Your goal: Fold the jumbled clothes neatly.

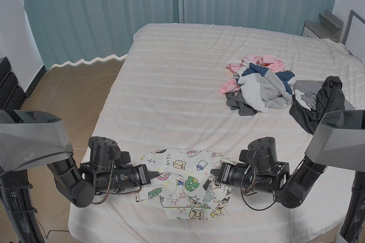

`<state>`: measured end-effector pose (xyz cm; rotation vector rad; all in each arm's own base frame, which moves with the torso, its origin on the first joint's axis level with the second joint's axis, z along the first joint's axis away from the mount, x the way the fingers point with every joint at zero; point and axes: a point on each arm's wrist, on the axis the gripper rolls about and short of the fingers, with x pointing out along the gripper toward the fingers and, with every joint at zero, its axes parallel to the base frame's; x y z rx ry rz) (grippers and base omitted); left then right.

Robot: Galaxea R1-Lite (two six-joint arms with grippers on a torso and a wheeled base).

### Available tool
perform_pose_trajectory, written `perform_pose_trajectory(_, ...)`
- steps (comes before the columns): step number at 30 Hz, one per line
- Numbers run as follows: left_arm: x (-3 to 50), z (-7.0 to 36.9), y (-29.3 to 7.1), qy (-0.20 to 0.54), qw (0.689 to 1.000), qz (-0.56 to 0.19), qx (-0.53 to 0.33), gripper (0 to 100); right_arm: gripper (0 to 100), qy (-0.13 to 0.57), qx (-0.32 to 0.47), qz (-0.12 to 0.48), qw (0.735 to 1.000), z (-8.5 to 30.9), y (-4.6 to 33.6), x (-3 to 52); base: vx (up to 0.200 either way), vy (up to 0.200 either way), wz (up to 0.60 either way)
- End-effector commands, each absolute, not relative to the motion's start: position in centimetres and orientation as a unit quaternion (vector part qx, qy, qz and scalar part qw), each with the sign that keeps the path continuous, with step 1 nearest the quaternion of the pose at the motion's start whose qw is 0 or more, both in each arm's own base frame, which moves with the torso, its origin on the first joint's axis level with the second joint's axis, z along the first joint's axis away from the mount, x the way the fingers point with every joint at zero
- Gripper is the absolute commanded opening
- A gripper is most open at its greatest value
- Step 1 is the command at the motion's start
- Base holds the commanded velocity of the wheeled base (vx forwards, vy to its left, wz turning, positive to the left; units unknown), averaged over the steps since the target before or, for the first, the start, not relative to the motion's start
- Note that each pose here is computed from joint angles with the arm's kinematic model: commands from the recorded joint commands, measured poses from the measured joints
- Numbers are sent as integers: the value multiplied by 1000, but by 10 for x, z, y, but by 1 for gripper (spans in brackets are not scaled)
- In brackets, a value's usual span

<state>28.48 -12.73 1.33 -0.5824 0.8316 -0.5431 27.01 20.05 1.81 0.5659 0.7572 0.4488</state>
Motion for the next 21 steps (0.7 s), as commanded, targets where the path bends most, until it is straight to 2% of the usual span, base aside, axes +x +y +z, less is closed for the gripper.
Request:
perform_pose_trajectory(1,278,32,-137,374,842,-272,-277,0,0,342,278,224,869,39,195,263,0,0,0)
perform_pose_trajectory(8,274,35,-146,372,840,-286,-272,0,0,347,278,221,868,38,191,258,0,0,0)
perform_pose_trajectory(21,276,35,-151,371,839,-291,-271,0,0,343,291,215,867,45,185,254,0,-200,0)
